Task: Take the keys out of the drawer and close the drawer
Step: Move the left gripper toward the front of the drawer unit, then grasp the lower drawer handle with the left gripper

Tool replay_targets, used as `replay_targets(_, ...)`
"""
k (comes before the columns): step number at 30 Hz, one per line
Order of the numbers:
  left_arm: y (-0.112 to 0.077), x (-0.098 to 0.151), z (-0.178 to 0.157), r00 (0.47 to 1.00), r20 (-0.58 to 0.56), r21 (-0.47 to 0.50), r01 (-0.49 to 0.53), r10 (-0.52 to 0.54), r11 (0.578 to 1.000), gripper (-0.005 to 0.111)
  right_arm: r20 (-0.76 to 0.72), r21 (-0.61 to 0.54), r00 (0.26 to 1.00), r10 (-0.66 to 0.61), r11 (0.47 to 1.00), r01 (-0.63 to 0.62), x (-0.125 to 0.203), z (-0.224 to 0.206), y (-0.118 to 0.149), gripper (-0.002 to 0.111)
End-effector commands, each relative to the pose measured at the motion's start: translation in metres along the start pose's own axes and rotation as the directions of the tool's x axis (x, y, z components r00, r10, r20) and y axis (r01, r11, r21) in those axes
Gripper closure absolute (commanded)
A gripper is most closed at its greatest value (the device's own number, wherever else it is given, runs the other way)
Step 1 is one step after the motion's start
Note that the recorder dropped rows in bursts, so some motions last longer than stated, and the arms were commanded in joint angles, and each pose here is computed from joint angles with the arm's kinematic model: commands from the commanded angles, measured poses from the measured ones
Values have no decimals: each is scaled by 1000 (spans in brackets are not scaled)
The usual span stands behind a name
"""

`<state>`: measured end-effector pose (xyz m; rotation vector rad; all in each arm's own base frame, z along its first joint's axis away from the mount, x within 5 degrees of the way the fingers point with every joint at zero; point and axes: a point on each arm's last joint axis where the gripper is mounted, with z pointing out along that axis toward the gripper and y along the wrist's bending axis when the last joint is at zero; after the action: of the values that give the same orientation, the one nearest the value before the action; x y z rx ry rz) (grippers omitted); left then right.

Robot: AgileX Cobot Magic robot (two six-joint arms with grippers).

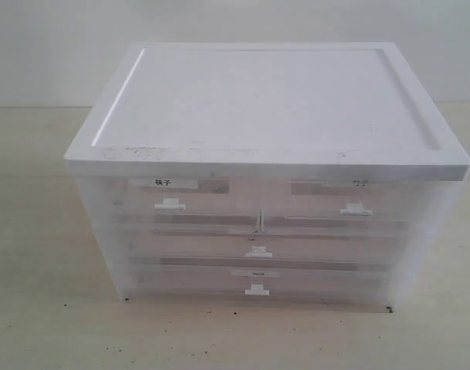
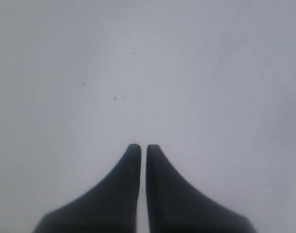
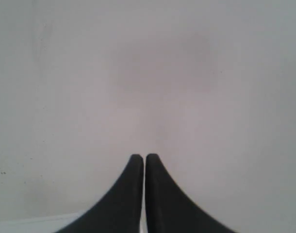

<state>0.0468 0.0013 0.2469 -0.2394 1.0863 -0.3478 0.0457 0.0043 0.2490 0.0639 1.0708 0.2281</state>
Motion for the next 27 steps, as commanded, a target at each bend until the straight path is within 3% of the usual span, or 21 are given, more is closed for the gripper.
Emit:
replay_targets(1,-25,-6,-3,995,79,267,-79,60,961,102,13,-44,998,62,997,-61,-2,-1,4,109)
replay_targets(4,-49,-12,4,993,56,479,-115,101,870,102,-17,-113,999,41,993,-42,-2,1,11,109)
replay_targets(8,-72,-6,27,953,-44,693,-186,299,696,102,-123,-240,992,4,970,-34,-4,14,25,109)
replay_targets(12,-80,20,41,913,-38,888,-155,405,434,102,-257,-410,965,-55,910,-57,5,29,40,109)
replay_targets(15,-70,52,55,869,-125,911,-90,479,402,102,-338,-468,939,-60,877,-112,15,40,45,109)
replay_targets(17,-66,74,59,842,-132,937,-66,523,344,102,-374,-477,924,-75,870,-123,24,46,44,109)
replay_targets(22,-88,116,52,850,18,987,-98,527,124,102,-482,-497,870,-106,851,-172,49,57,43,109)
replay_targets(24,-101,130,49,854,64,986,-134,516,98,102,-507,-511,853,-120,839,-185,56,59,43,109)
replay_targets(25,-104,137,50,842,73,983,-153,535,106,102,-516,-512,848,-119,837,-193,59,59,43,109)
replay_targets(26,-110,148,48,816,104,981,-177,569,75,102,-525,-513,843,-115,834,-206,61,60,43,109)
replay_targets(27,-113,155,50,793,119,977,-201,598,71,102,-534,-510,838,-110,833,-216,63,61,43,109)
